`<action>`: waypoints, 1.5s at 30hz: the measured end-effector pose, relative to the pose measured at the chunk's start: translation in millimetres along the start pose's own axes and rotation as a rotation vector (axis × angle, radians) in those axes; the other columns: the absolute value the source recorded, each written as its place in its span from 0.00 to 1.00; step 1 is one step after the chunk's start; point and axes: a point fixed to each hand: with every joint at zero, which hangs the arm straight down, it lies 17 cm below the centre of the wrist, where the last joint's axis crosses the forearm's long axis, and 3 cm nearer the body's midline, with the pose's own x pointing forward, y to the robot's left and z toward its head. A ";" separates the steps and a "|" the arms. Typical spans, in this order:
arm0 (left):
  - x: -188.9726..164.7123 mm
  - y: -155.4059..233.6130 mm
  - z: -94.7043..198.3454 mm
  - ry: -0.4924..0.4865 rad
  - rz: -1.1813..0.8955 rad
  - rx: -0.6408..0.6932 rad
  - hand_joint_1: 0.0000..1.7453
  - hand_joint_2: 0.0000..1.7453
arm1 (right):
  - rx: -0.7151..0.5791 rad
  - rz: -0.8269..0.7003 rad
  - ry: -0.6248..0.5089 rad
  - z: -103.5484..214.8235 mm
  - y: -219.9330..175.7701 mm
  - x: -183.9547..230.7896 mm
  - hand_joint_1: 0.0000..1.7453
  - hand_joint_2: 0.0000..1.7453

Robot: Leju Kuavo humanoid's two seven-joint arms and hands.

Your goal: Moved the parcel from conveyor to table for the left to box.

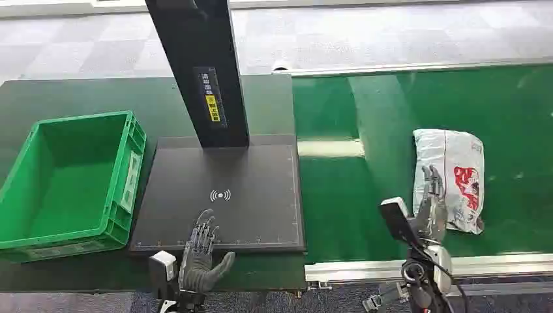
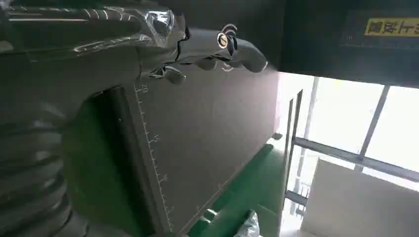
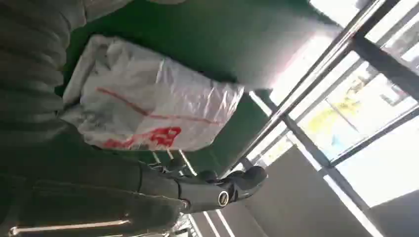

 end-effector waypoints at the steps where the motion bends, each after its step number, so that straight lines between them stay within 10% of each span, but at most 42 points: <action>1: 0.1 0.8 1.1 0.000 -0.001 0.002 0.00 1.00 | -0.022 0.030 0.035 -8.6 -16.4 -14.9 0.00 1.00; 14: 2.9 9.4 11.5 -0.001 -0.009 0.017 0.00 1.00 | 0.169 0.036 0.495 -17.0 -70.6 -191.0 0.00 1.00; 31: 2.6 3.9 11.8 -0.001 -0.012 0.009 0.00 1.00 | 0.437 0.003 0.604 12.1 1.1 -186.0 0.00 1.00; 32: 2.6 4.1 11.8 -0.001 -0.012 0.011 0.00 1.00 | 0.443 0.005 0.605 12.8 4.2 -184.3 0.82 1.00; 33: 2.7 4.5 11.6 -0.001 -0.013 0.013 0.00 1.00 | 0.448 0.003 0.604 13.4 6.8 -182.5 0.94 1.00; 45: 2.7 7.3 11.2 -0.001 -0.010 0.027 0.00 1.00 | 0.460 -0.033 0.564 7.1 20.5 -163.5 1.00 1.00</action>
